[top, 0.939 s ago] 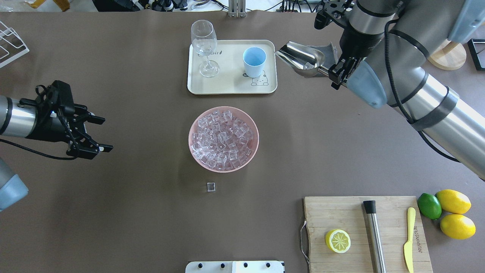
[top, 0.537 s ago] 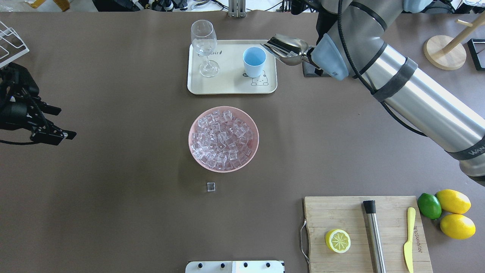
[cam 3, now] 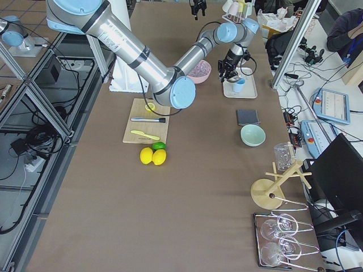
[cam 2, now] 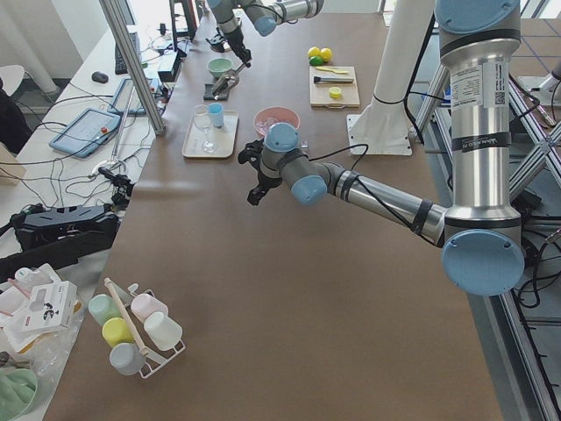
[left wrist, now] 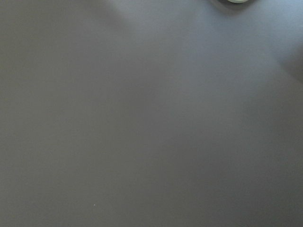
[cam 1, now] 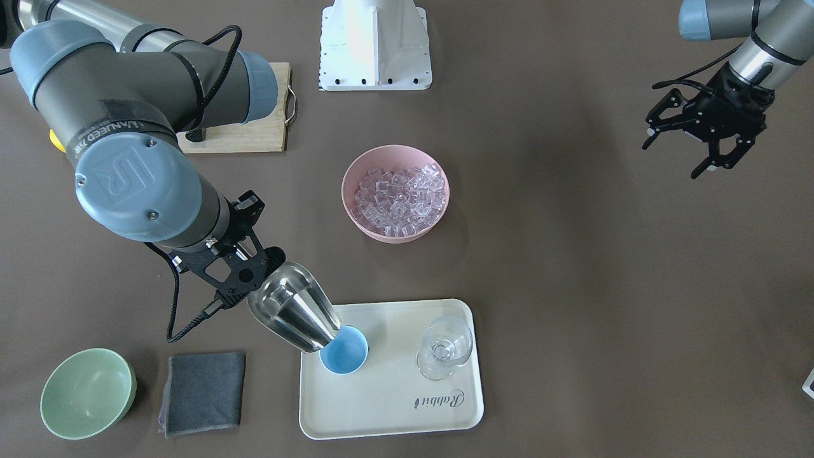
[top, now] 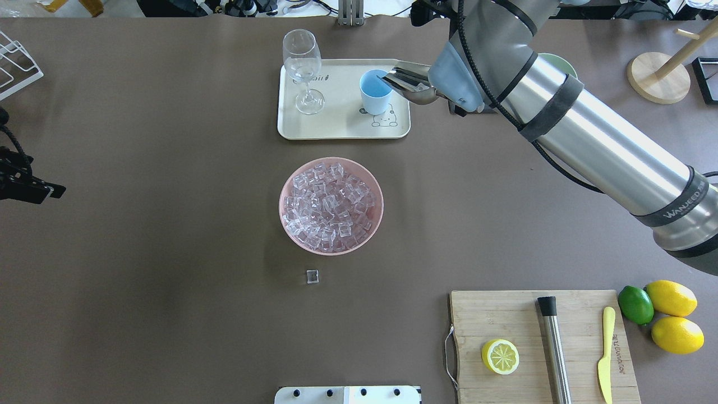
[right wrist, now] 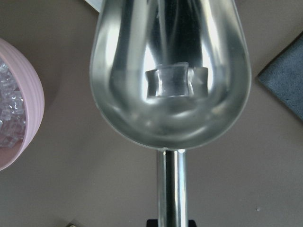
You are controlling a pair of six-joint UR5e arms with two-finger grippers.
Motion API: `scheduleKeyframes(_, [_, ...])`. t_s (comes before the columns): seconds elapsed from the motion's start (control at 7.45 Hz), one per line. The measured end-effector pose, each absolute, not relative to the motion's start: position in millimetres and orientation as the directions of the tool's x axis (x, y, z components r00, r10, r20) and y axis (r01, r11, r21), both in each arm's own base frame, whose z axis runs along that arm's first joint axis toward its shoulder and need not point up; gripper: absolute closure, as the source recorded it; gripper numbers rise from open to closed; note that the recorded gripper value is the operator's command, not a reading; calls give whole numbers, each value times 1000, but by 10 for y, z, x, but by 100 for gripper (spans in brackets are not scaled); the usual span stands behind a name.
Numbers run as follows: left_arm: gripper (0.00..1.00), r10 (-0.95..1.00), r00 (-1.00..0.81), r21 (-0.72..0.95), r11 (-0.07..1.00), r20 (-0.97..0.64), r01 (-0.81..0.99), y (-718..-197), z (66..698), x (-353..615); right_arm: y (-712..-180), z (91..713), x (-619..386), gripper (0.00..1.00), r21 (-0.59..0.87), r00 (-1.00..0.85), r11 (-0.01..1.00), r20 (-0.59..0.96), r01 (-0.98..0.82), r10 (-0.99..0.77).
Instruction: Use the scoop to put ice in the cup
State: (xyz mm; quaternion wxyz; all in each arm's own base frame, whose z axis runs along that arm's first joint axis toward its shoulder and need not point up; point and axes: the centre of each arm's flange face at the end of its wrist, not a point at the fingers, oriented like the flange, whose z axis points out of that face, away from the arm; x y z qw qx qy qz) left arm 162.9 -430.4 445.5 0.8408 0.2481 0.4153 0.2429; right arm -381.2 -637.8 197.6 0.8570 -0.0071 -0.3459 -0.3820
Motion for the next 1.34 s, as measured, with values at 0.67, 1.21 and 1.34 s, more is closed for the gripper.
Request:
scheduleKeyframes(0.67, [3,339,624,393,918,-704,-56,-4301,4652,1318,-6391,1792,-4161,100,171,442,624,567,763,-695])
scheduleKeyframes(1.21, [3,-9,694,72,994,-720,88,-4314,5322,589,-6352,1804,-4169,100,165,431,609,565,776,-703])
scheduleKeyframes(1.34, [3,-107,704,-5,989,-702,146,-4329,5599,326,-6339,1806,-4162,100,169,429,607,564,776,-705])
